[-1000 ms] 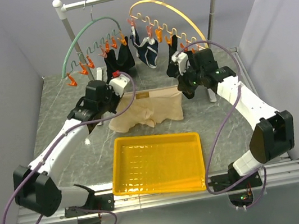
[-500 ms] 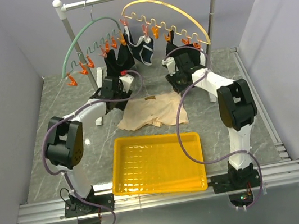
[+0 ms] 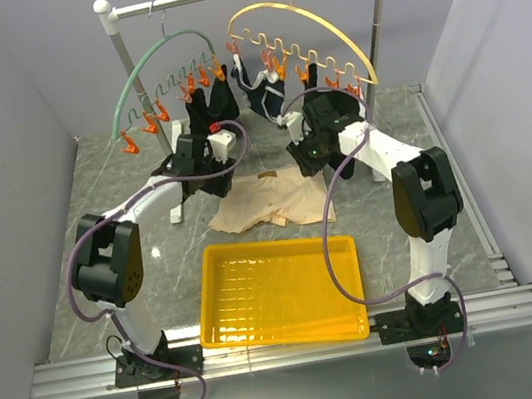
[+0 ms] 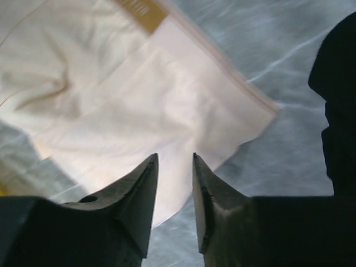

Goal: Clip the underwear to the hanger

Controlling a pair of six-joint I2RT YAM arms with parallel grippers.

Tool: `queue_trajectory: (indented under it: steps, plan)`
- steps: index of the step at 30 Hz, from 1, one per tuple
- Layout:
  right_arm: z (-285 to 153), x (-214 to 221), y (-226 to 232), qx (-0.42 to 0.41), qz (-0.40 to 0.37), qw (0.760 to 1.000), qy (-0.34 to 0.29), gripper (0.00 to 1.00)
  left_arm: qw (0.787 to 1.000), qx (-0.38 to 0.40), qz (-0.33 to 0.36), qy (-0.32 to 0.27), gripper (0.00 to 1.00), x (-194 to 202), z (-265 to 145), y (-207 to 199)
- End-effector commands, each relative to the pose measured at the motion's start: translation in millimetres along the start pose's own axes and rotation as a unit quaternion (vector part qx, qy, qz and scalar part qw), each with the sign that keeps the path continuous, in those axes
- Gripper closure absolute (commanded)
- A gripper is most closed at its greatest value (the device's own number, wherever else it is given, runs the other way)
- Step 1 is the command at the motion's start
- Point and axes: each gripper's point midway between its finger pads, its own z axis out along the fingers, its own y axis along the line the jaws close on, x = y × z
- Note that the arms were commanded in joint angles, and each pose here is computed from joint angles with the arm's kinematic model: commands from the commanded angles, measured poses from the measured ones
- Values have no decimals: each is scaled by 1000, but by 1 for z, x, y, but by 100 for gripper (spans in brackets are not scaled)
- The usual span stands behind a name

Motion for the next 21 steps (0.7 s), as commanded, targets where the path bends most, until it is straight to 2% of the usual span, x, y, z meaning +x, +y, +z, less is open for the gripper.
queue_trajectory:
  steps: [1,3,6,8,12,16,21]
  plan:
    - [-3,8,27,-57,1,998,28,63,997,25,-63,35,38,25,7,-13]
    - [4,10,29,-58,4,998,32,68,996,10,-90,26,40,24,6,-3]
    - [20,24,26,-54,8,997,59,69,987,-10,-160,14,43,17,8,13]
    - [28,35,22,-44,6,996,80,70,976,-27,-217,2,44,13,7,27]
    - [42,64,13,-25,-6,991,128,71,953,-42,-299,24,45,21,18,33]
    - [42,71,8,-15,-15,991,134,73,926,-40,-374,42,49,31,33,27]
    - [36,63,9,-16,-29,993,115,73,903,-23,-426,46,52,33,43,18]
